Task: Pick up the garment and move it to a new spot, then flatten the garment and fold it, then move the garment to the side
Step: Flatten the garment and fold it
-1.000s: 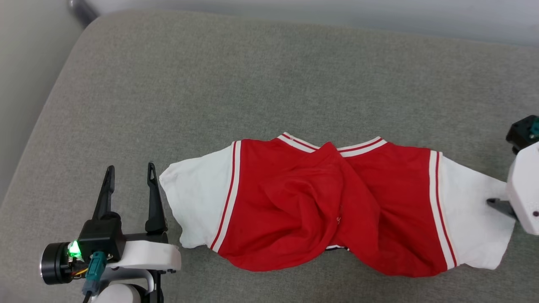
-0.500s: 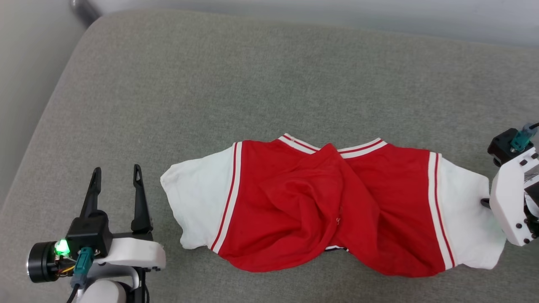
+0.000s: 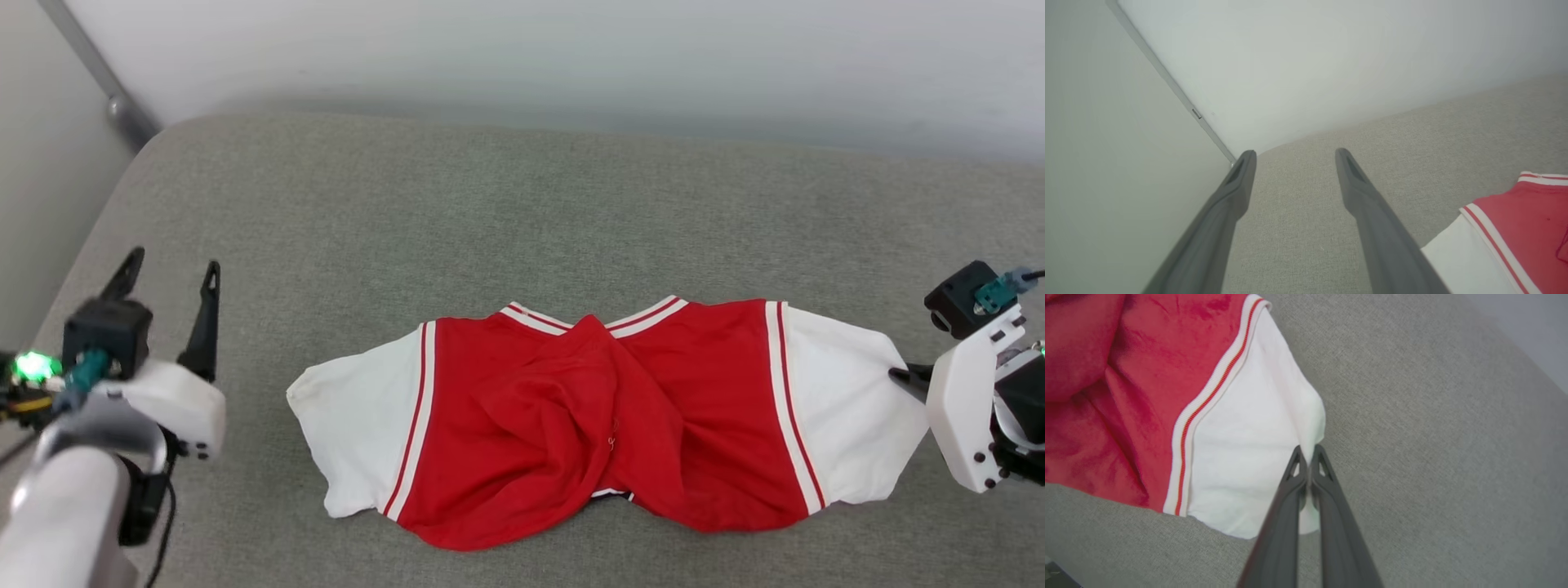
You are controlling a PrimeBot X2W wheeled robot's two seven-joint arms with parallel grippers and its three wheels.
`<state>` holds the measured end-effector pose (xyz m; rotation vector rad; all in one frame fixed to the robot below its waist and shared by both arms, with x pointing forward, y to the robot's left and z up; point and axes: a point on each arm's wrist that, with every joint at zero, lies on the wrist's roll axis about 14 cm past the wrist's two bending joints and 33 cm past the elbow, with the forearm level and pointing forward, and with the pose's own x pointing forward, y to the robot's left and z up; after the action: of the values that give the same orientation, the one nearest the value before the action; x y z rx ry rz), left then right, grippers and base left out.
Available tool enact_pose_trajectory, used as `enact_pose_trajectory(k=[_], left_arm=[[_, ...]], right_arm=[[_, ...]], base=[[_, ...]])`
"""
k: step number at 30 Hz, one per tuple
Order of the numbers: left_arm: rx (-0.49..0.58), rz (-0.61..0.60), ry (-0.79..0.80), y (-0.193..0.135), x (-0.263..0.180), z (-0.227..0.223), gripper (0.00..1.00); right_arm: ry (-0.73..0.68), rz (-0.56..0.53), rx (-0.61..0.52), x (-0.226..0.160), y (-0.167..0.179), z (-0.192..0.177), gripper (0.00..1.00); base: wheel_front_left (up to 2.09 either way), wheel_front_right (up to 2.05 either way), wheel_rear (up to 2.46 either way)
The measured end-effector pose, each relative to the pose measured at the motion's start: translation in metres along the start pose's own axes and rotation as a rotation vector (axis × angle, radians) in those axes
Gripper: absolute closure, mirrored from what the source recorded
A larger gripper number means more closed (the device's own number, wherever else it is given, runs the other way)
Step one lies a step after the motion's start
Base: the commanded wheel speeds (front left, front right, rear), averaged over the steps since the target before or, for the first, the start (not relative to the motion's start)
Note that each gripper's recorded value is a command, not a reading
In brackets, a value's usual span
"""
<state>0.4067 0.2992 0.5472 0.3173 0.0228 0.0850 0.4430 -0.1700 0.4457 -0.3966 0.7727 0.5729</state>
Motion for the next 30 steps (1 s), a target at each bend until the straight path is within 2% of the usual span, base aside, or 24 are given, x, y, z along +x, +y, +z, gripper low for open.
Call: enact_pose_trajectory(k=[2,4,7,9,10,14,15,19,30], left_arm=[[0.015,-0.027,0.021,-0.001,0.004,0.002,0.00],[0.059,-0.121,0.118,-0.007,0.014,0.000,0.00],[0.069,-0.176,0.191,-0.014,0.019,-0.003,0.00],[0.079,-0.246,0.332,-0.023,0.023,-0.016,0.00],[0.079,-0.246,0.332,-0.023,0.023,-0.016,0.00],[0.098,-0.333,0.513,-0.038,0.025,-0.034,0.00],[0.109,-0.395,0.599,-0.051,0.022,-0.043,0.00],[0.128,-0.454,0.720,-0.060,0.021,-0.057,0.00],[0.266,-0.637,1.065,-0.089,0.008,-0.113,0.00]], right_arm=[[-0.006,-0.004,0.004,-0.002,0.000,-0.002,1.00],[-0.017,-0.010,0.014,-0.006,0.000,-0.007,1.00],[-0.023,-0.010,0.021,-0.007,0.001,-0.008,1.00],[-0.026,-0.007,0.028,-0.005,0.003,-0.011,1.00],[-0.026,-0.007,0.028,-0.005,0.003,-0.011,1.00],[-0.026,0.005,0.032,0.000,0.006,-0.013,1.00],[-0.031,0.007,0.031,0.003,0.006,-0.011,1.00],[-0.031,0.012,0.029,0.008,0.005,-0.010,1.00],[-0.019,0.024,0.033,0.027,-0.002,-0.014,1.00]], base=[[0.00,0.00,0.00],[0.00,0.00,0.00],[0.00,0.00,0.00],[0.00,0.00,0.00],[0.00,0.00,0.00],[0.00,0.00,0.00],[0.00,0.00,0.00],[0.00,0.00,0.00],[0.00,0.00,0.00]])
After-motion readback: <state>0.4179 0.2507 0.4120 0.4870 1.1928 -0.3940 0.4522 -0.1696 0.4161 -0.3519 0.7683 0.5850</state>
